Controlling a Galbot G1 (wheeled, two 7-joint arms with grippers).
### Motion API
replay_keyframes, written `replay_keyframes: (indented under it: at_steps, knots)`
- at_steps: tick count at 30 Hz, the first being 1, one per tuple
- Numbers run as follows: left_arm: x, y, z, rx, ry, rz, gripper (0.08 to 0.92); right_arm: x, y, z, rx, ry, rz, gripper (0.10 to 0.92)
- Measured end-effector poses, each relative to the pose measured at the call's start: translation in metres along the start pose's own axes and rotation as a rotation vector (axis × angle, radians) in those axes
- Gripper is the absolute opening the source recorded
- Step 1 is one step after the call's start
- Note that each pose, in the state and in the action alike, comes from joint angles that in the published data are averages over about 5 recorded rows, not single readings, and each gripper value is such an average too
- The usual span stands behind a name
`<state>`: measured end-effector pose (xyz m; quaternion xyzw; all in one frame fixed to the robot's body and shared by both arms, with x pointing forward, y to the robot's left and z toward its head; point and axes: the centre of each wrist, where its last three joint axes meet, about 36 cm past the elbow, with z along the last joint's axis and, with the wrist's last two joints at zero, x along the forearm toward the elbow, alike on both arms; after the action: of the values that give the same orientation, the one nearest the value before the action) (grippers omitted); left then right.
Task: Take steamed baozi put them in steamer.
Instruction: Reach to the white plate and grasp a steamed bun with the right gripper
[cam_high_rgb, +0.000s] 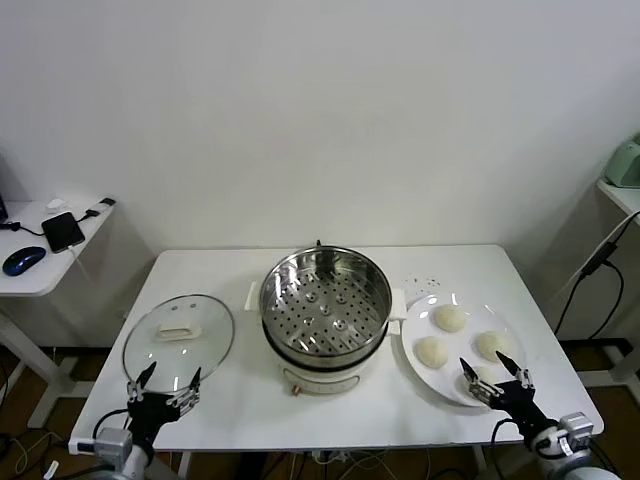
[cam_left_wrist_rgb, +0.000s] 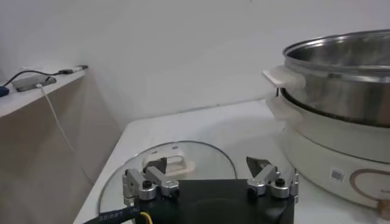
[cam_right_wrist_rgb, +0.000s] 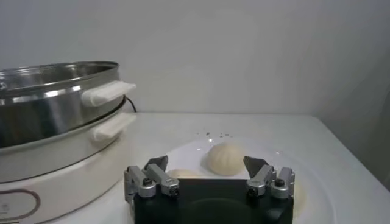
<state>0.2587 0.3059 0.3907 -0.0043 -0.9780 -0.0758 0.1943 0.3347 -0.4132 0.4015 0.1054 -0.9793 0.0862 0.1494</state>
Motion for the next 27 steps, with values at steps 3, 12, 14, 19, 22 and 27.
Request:
replay_keyframes:
  at_steps: [3,12,14,19,22,27]
  knots:
    - [0.001,0.000,0.000,-0.003,0.002,-0.003,0.823,-0.012,-0.018,-0.018,0.105,0.005,-0.022,0.823]
    - [0.008,-0.001,-0.005,-0.011,-0.006,-0.015,0.823,-0.080,-0.090,-0.118,0.618,0.111,-0.249,0.823]
    - [0.009,-0.002,-0.006,-0.011,-0.010,-0.016,0.823,-0.097,-0.099,-0.140,0.721,0.156,-0.322,0.823]
    - [0.014,-0.004,-0.009,-0.009,-0.016,-0.019,0.823,-0.139,-0.109,-0.183,0.938,0.287,-0.516,0.823]
    - [0.016,-0.005,-0.010,-0.006,-0.019,-0.021,0.823,-0.160,-0.110,-0.201,1.039,0.380,-0.614,0.823]
    - [0.021,-0.007,-0.013,0.000,-0.022,-0.026,0.823,-0.189,-0.109,-0.210,1.130,0.517,-0.716,0.823]
